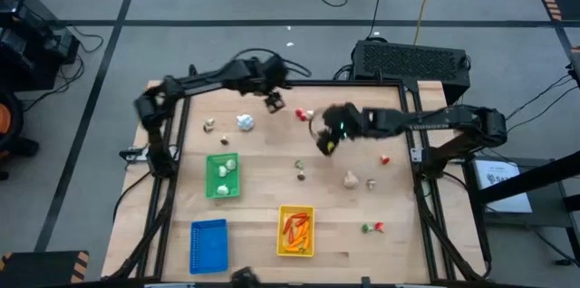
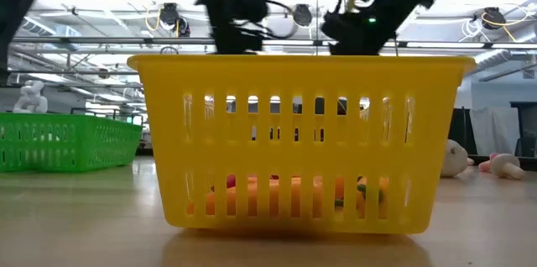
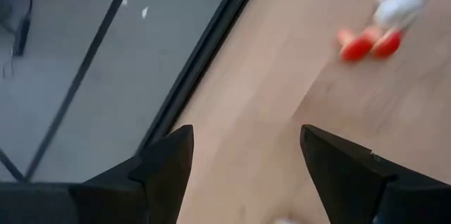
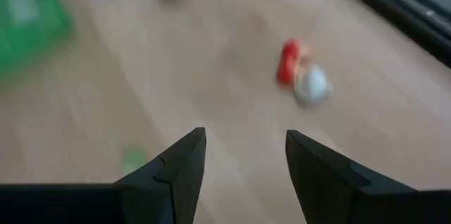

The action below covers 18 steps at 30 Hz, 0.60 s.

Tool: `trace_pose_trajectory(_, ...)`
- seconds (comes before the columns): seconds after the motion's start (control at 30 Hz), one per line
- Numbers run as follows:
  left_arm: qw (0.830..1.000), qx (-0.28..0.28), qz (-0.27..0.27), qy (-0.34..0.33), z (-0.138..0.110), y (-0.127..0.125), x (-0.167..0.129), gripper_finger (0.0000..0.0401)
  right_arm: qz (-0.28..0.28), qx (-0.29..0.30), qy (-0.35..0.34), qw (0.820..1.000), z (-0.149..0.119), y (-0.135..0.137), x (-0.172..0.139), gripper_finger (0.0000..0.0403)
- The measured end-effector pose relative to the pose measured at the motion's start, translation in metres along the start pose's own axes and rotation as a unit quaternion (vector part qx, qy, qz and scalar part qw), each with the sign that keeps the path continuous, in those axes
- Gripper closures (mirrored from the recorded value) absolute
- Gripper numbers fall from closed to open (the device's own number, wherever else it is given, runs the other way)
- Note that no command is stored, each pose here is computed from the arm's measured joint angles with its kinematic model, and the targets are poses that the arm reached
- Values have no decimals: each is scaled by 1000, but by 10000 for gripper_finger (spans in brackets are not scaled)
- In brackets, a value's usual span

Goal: Sort produce into baskets
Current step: Put the garlic into the green basket

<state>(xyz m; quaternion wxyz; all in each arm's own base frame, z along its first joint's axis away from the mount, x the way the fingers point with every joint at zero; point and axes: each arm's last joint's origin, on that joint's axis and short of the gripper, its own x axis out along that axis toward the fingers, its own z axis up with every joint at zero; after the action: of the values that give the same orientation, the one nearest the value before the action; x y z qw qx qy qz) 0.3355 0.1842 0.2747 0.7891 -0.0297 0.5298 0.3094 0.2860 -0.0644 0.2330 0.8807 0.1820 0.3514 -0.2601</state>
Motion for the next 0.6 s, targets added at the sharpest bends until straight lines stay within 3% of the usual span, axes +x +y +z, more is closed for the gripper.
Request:
trace_pose_trajectory(0.2, 997, -58, -5, -55, -60, -1, -15, 132, 20, 92, -64, 994, 26, -31, 17, 216)
trace_pose_trajectory(0.43, 988, -68, -38, -136, -106, -26, -26, 132, -18, 141, -21, 990, 49, -49, 40, 216)
trace_pose_trajectory(0.6, 986, -44, -57, -152, -128, -45, -31, 132, -49, 160, 24, 986, 71, -54, 65, 216)
